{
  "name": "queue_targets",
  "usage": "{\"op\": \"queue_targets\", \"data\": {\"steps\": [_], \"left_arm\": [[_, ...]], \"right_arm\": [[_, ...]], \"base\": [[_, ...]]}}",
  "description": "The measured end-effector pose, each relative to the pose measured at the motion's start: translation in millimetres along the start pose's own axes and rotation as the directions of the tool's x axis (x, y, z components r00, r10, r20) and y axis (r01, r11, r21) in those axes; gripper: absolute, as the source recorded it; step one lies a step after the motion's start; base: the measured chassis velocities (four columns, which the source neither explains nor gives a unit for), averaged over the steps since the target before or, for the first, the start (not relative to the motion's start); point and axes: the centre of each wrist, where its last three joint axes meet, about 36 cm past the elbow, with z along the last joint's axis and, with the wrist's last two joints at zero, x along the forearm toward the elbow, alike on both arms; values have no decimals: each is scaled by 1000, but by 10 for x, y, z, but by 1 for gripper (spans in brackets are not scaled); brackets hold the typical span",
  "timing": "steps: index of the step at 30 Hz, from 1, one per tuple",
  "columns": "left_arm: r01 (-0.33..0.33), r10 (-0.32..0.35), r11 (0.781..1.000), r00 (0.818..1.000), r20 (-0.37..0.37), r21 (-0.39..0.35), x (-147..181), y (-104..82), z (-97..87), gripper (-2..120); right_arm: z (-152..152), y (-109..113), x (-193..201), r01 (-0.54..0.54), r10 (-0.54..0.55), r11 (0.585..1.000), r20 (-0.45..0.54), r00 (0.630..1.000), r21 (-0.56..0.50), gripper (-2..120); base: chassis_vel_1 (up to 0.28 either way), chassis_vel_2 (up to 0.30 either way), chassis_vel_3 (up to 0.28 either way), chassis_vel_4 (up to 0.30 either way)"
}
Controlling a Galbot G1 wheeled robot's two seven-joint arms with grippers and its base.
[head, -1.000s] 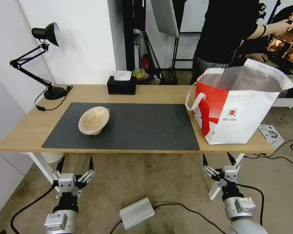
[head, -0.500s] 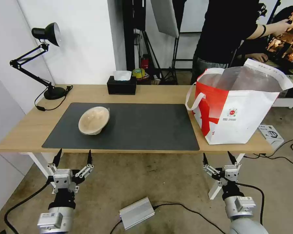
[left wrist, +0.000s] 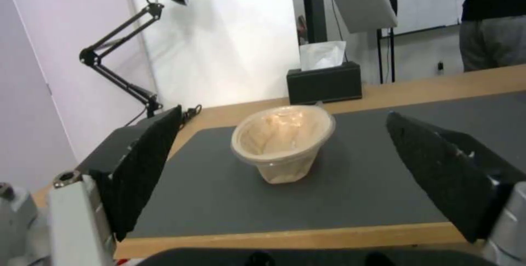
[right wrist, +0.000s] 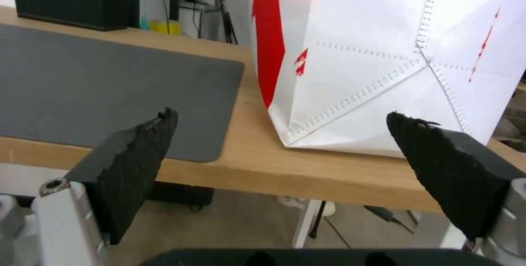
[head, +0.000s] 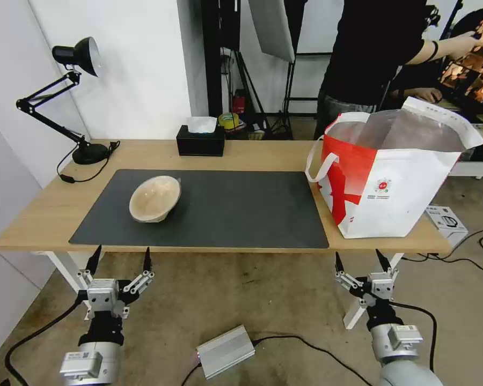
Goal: Pick up the trash from the table and place it into the takeout bag.
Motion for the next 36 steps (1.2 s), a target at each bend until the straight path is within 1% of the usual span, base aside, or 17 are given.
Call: {"op": "queue_targets", "data": {"steps": [11,30,36], "left_arm": [[-3,3,1000,1000,20,-4,-14,11,-65,100],[-18,19,1000,997,80,-6,-54,50,-255,100],[-38,40,999,994,102,-15,-72,69,-325,100]], "right_arm": [[82,4,22,-11,11,1000,-20,1000,5,98],[114,23,28,-12,12,1000,-22,1000,6,97],[112,31,17,-11,11,1000,-19,1000,4,97]], "base": [[0,0,0,0],[0,0,0,0],[0,0,0,0]]}}
